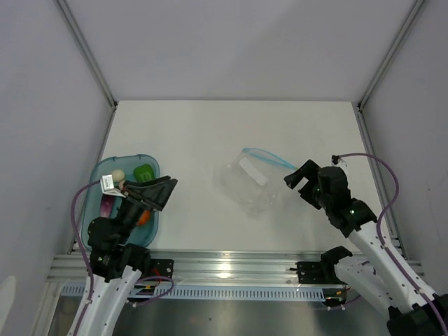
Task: Place the food in the zip-top bag and seal the zipper
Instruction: Pick up the zipper food storage bag at the center of the board.
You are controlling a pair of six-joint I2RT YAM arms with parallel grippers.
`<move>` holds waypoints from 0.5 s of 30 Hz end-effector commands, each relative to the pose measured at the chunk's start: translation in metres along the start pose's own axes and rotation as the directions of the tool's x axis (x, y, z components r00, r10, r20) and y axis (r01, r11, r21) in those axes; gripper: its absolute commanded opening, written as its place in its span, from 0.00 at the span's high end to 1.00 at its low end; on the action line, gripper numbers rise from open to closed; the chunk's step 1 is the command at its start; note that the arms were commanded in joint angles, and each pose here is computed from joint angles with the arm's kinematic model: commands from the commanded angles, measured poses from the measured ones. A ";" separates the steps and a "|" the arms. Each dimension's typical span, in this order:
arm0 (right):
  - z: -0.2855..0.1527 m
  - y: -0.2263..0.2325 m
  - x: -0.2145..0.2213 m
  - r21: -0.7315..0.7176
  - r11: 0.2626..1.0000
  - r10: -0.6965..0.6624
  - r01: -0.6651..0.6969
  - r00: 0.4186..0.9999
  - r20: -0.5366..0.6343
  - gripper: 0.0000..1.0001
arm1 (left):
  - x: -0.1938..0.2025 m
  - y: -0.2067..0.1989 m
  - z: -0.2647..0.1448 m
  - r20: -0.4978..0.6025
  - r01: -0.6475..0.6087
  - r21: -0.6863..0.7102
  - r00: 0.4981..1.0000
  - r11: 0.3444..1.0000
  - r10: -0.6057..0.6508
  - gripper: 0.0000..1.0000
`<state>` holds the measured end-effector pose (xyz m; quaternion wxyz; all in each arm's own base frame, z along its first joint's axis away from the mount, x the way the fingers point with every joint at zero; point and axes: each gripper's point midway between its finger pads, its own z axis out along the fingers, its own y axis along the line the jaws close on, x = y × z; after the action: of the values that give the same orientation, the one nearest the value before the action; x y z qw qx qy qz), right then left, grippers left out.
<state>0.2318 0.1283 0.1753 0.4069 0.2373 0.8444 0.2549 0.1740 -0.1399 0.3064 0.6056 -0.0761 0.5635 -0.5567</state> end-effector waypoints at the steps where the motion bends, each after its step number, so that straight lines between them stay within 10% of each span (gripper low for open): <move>1: 0.021 -0.025 -0.016 0.104 0.994 0.028 -0.024 0.999 -0.042 0.01 | 0.001 0.053 -0.021 -0.021 0.033 -0.378 0.999 0.925 -0.044 0.00; 15: 0.128 -0.022 -0.048 -0.065 0.996 0.051 -0.065 0.978 -0.200 0.18 | 0.017 0.019 -0.021 -0.328 -0.159 -0.298 0.943 0.941 0.056 0.11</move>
<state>0.3213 0.0922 0.0846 0.2747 0.2809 0.8857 0.2474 0.1745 -0.1304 0.2630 0.5099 -0.1052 0.7373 -0.4306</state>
